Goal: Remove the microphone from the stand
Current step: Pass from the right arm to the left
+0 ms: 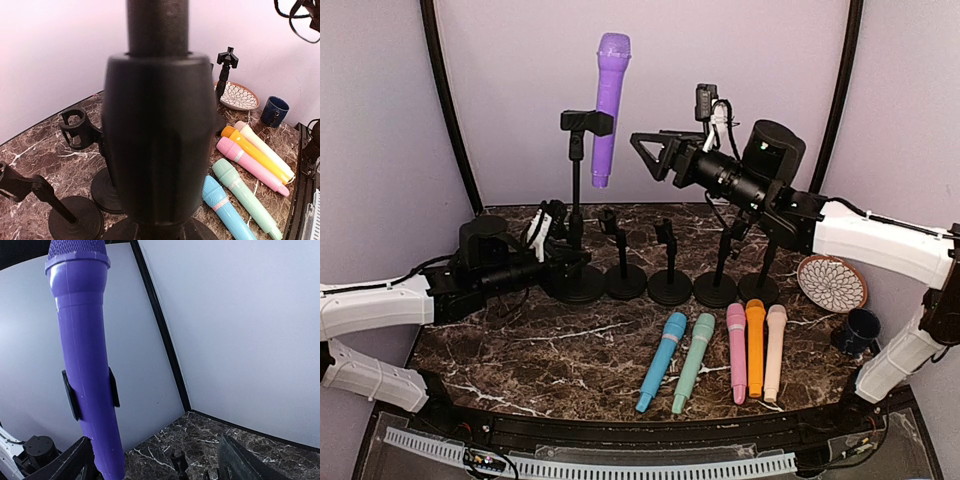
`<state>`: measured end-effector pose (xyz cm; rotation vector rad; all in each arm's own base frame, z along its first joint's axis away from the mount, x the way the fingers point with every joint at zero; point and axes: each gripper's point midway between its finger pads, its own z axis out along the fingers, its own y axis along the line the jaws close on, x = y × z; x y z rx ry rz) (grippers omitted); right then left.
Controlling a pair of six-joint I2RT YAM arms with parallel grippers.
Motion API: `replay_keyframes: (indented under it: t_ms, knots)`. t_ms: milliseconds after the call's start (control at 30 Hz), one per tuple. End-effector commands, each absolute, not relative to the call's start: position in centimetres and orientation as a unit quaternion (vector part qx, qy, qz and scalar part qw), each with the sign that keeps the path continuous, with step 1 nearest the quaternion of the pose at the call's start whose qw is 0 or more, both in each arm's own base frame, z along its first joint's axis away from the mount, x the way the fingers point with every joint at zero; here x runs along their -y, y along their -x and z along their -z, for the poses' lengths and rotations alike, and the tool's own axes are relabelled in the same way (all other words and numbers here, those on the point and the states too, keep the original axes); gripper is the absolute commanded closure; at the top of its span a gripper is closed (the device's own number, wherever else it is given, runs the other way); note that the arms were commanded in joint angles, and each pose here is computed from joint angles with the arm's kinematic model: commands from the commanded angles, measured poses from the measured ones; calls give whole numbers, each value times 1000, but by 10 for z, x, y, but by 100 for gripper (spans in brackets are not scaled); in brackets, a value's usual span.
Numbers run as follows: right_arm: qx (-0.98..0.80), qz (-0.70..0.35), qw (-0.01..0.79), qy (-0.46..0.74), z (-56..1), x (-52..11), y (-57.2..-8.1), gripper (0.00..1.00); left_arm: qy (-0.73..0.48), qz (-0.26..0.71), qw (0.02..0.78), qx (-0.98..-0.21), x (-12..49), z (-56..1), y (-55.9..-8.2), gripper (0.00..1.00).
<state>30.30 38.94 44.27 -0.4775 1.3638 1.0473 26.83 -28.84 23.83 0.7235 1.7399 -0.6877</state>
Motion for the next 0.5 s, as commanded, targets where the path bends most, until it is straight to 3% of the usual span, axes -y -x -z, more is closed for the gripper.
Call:
replay_keyframes:
  t_ms: [0, 467]
  knots:
    - [-582, -480, 619, 219, -440, -388, -293, 15, -264, 319, 602, -683, 283, -300, -275, 100]
    - [-634, -494, 539, 251, -371, -438, -281, 25, -238, 338, 601, -684, 267, -302, -290, 100]
